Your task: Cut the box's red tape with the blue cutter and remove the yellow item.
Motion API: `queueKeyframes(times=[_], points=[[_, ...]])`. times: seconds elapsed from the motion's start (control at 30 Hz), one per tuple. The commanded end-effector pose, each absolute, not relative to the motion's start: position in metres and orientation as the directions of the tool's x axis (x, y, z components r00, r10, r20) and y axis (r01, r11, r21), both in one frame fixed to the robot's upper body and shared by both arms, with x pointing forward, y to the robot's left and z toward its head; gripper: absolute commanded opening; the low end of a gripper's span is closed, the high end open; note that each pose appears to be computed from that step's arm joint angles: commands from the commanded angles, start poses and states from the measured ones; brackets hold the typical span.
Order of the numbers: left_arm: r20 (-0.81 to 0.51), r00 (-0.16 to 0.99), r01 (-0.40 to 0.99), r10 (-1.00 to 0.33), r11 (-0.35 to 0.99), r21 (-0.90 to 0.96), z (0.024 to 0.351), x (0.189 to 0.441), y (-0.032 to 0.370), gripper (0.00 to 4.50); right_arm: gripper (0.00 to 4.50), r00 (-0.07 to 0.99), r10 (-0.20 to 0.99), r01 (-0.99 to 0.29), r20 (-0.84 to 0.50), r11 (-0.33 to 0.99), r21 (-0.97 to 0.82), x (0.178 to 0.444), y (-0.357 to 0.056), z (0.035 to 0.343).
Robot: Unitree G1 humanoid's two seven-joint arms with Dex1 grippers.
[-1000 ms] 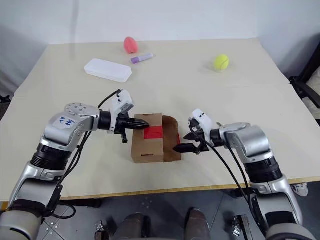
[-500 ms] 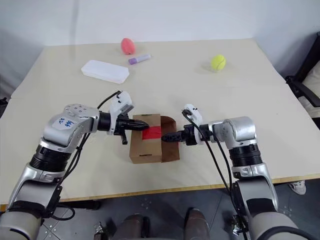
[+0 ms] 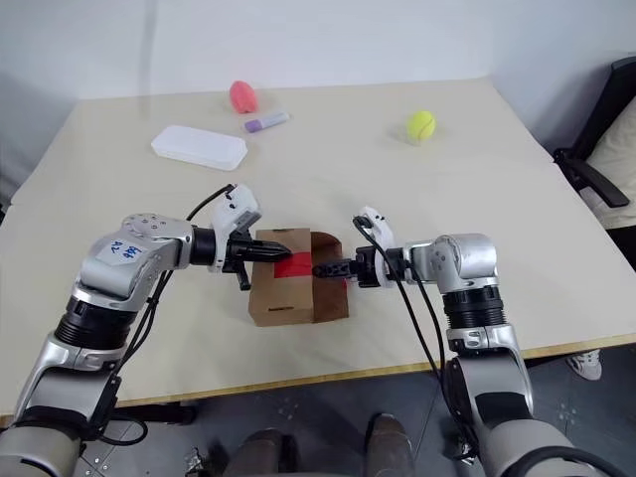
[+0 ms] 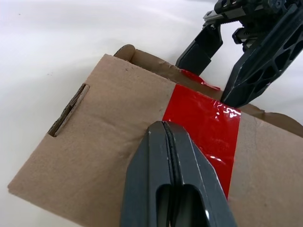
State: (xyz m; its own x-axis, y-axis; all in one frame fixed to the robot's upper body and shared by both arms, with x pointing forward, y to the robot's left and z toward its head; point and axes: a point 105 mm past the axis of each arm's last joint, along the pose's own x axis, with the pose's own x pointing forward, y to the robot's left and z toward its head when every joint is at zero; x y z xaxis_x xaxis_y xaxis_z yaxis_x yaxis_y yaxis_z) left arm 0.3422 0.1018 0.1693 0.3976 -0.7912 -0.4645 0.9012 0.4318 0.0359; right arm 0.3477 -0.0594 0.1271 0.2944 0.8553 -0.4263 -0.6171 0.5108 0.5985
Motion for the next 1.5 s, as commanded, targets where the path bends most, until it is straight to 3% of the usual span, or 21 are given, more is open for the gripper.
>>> queueKeyframes(times=[0.03, 0.33, 0.37, 0.5, 0.6, 0.97, 1.2, 1.5], points=[[-0.488, 0.354, 0.916, -0.798, 0.402, 0.009, 0.158, 0.337, 0.094, 0.0, 3.25, 0.209, 0.858, -0.579, -0.47, 0.496, 0.647, 0.334, -0.042, 0.105], [-0.482, 0.362, 0.913, -0.798, 0.408, 0.01, 0.158, 0.34, 0.094, 0.0, 0.17, 0.248, 0.833, -0.564, -0.495, 0.539, 0.625, 0.34, -0.046, 0.11], [-0.481, 0.364, 0.912, -0.798, 0.409, 0.011, 0.158, 0.34, 0.094, 0.0, 0.02, 0.256, 0.828, -0.563, -0.499, 0.548, 0.619, 0.341, -0.047, 0.112], [-0.48, 0.365, 0.912, -0.797, 0.411, 0.011, 0.158, 0.341, 0.098, 0.0, 0.02, 0.303, 0.793, -0.561, -0.529, 0.597, 0.573, 0.342, -0.057, 0.136], [-0.485, 0.349, 0.918, -0.802, 0.396, 0.006, 0.158, 0.338, 0.099, 0.0, 0.02, 0.365, 0.782, -0.636, -0.506, 0.606, 0.478, 0.342, -0.056, 0.172], [-0.478, 0.324, 0.932, -0.816, 0.363, 0.011, 0.161, 0.338, 0.096, 0.0, 0.02, 0.489, 0.76, -0.728, -0.428, 0.626, 0.28, 0.329, -0.051, 0.231], [-0.467, 0.35, 0.925, -0.812, 0.378, 0.037, 0.166, 0.342, 0.099, 0.0, 0.02, 0.515, 0.774, -0.74, -0.367, 0.618, 0.264, 0.316, -0.047, 0.262], [-0.459, 0.377, 0.917, -0.804, 0.394, 0.063, 0.172, 0.347, 0.104, 0.0, 0.02, 0.592, 0.719, -0.692, -0.365, 0.685, 0.227, 0.299, -0.053, 0.274]])
